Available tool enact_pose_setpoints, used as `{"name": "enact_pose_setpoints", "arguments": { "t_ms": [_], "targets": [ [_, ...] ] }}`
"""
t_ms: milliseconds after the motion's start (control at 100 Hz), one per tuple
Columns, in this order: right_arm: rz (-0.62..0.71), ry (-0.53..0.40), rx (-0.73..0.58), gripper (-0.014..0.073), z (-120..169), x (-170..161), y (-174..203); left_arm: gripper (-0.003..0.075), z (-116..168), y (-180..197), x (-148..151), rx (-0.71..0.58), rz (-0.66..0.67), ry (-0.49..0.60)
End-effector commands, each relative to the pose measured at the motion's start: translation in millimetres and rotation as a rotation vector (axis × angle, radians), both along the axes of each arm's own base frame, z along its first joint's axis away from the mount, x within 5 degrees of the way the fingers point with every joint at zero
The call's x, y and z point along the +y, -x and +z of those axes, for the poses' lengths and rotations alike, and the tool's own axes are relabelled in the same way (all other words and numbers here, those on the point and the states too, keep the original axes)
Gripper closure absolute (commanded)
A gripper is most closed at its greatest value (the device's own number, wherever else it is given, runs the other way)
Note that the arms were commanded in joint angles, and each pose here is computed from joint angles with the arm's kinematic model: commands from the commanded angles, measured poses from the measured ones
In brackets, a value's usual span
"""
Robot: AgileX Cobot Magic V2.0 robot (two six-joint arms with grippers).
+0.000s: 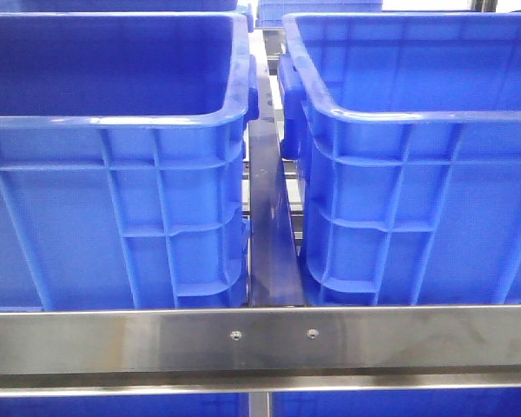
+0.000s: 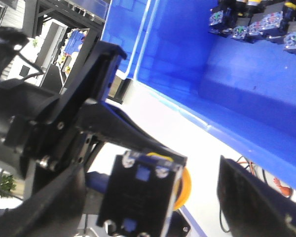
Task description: Pick red and yellow buttons and place in box
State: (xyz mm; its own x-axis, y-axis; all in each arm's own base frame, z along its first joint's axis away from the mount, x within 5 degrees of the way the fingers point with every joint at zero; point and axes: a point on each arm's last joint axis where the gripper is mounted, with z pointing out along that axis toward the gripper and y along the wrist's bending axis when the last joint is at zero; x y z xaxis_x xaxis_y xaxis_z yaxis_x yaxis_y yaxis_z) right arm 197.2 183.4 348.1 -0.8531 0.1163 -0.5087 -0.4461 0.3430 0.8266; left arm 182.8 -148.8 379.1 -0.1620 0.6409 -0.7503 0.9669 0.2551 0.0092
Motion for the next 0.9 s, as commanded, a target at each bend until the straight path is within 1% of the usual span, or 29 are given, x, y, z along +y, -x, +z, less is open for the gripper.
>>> {"name": "enact_pose_setpoints", "arguments": {
  "t_ms": [0,500,550,720,890],
  "targets": [
    [-0.008,-0.077,-0.028,0.0024,21,-1,3,0.0739,17,4,-1,-0.028,0.025,0.061],
    [0.022,-0.075,-0.017,0.0026,19,5,6,0.0739,15,4,0,-0.014,0.046,0.042],
    [0.026,-0.072,-0.008,0.0042,16,6,4,0.0739,15,4,1,-0.013,0.045,0.042],
    [0.047,-0.081,0.037,0.0144,10,11,0,0.0739,15,4,1,-0.009,0.044,0.04],
    [0.047,-0.084,0.045,0.02,9,11,-1,0.0739,14,4,1,-0.007,0.049,0.026]
  ]
}}
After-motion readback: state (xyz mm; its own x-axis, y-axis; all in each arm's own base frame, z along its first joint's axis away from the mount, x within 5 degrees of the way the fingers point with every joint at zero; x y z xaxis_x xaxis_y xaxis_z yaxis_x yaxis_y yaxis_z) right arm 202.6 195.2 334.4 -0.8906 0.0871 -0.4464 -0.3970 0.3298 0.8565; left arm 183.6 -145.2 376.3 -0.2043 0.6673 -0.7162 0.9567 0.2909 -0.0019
